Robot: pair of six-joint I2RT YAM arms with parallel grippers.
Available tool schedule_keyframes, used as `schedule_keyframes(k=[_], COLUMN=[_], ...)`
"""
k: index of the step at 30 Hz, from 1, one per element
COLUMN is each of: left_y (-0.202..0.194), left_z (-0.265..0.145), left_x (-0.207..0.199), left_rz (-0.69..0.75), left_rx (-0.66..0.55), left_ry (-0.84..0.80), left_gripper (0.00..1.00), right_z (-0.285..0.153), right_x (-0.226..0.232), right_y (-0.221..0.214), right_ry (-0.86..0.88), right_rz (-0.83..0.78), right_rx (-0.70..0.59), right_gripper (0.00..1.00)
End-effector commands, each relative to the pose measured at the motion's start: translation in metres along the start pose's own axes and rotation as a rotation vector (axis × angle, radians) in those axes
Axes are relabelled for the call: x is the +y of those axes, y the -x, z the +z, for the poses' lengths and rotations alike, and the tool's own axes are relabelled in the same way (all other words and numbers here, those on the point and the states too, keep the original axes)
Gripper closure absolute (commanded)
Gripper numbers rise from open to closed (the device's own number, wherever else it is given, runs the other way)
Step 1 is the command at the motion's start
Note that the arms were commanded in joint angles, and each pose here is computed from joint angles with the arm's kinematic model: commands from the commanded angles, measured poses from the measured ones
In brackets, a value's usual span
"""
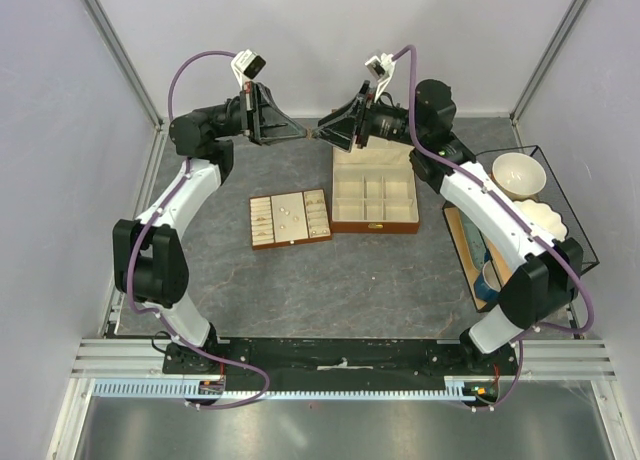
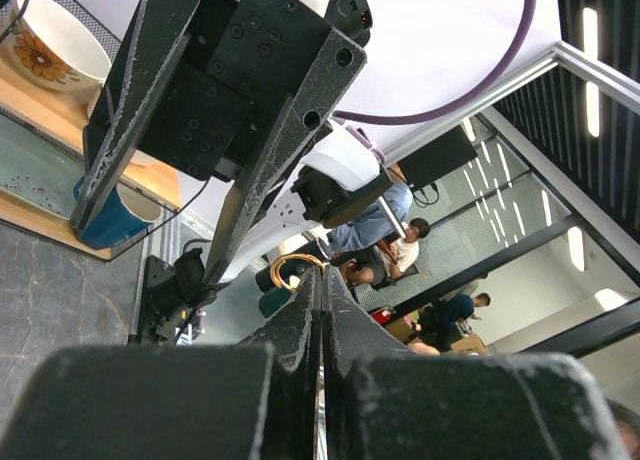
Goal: Organize the mixed jewelry
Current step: Adjust the jewelry.
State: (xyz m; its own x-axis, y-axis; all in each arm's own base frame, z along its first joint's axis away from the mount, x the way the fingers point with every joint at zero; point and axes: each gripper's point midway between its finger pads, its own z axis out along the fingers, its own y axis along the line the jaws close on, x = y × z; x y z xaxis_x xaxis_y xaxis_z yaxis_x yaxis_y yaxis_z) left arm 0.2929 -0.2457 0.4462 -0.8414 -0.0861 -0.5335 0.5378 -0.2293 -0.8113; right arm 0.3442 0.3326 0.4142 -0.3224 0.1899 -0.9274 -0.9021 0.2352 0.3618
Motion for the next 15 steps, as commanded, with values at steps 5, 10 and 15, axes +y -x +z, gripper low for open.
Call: schedule_keyframes(k=[5,10,15], left_y=[-0.027,-0.026,-0.025], left_z=[0.000,-0.001,0.000], left_x=[-0.036,-0.033,-0.032], left_rz=[0.327,0.327,0.328], left_rx=[0.045,0.046,0.045], left_ry=[-0.098,-0.092,-0.087], left_gripper=[0.98,0.98,0.98], right_z=[-0.003,-0.011,-0.017], right_x=[0.016,0.024,0.032], right_y=[0.021,0.022,0.022], right_ry=[0.007,-0.006,0.008], right_rz=[-0.062,-0.084,-0.087], right_rx=[-0.040,-0.032,-0.026], right_gripper=[0.46,0.47,0.47])
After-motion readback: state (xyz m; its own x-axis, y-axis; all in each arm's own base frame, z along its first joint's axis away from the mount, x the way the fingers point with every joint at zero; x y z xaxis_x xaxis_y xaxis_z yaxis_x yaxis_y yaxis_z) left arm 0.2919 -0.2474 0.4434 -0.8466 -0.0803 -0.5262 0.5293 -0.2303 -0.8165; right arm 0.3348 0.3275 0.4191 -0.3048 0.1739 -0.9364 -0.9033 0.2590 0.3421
